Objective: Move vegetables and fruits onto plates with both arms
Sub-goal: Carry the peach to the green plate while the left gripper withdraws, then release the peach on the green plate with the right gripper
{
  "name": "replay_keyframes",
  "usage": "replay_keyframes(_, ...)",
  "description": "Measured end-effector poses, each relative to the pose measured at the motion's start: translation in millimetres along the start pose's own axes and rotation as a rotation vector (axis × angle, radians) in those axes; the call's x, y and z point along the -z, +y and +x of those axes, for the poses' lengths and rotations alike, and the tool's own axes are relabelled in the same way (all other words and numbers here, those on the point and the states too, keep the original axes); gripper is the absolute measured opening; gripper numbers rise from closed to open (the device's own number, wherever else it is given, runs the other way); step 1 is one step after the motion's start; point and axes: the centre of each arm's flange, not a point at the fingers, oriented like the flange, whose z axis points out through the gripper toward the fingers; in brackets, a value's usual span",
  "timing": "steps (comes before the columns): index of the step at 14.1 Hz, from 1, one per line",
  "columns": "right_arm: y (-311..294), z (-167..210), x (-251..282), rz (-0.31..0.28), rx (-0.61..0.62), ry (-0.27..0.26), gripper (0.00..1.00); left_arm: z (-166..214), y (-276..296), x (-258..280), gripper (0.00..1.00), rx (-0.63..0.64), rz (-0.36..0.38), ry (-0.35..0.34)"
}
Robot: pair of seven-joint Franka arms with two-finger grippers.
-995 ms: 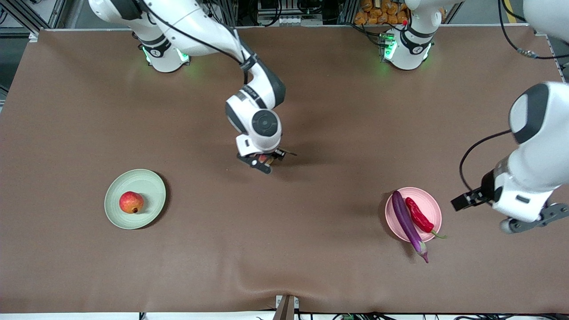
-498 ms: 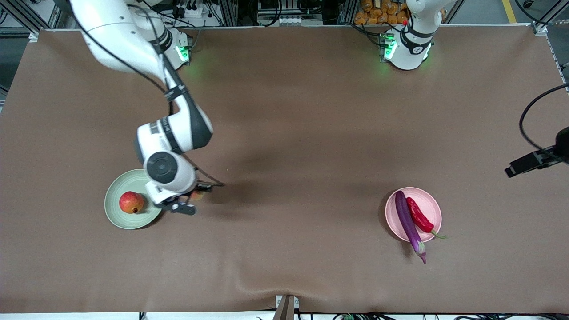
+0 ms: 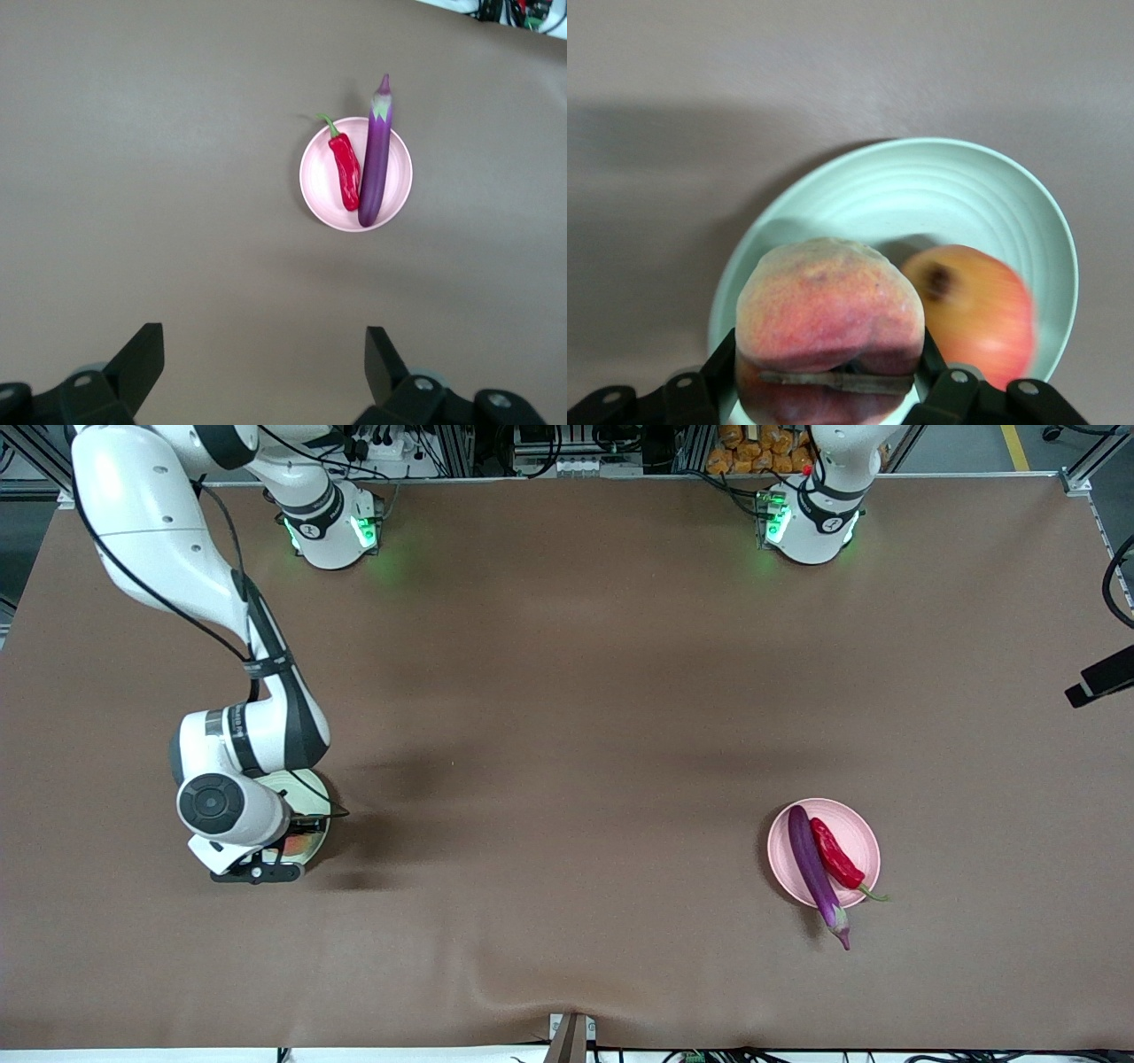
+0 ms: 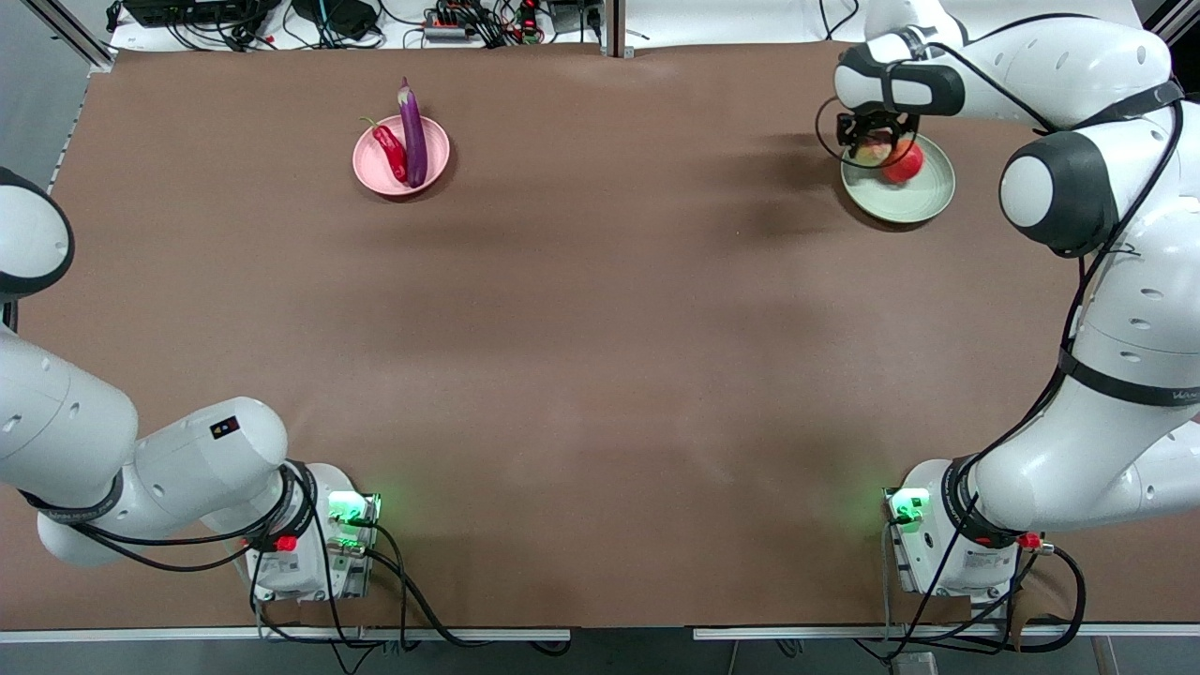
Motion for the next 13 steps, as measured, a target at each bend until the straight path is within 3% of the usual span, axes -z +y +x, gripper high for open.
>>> replay_keyframes(2, 2.2, -0.5, -11.1, 0.0, 0.012, -0.012, 0.83, -4.8, 5.0, 4.8, 1.0, -0.009, -0.005, 0.001)
replay_keyframes(4, -1.0, 0.2, -8.4, 0.002, 0.02, -0.006, 1.0, -10.4, 12.7, 8.4, 1.0, -0.018, -0.005, 0.003)
replay_keyframes(10, 16.7, 6.5, 46.0, 0.015, 0.061, 0.08, 1.0, -47.6, 36.6, 15.0, 1.0, -0.027, 0.027, -0.01)
replay_keyframes(11, 29.2, 5.9, 60.2, 0.038, 0.066, 0.096, 1.0, -57.3, 38.3, 16.5, 1.0, -0.03, 0.032, -0.013)
replay_keyframes(13, 64.1, -0.6, 84.0, 0.139, 0.069, 0.096, 1.0, -73.1, 37.6, 18.7, 1.0, -0.033, 0.035, -0.019)
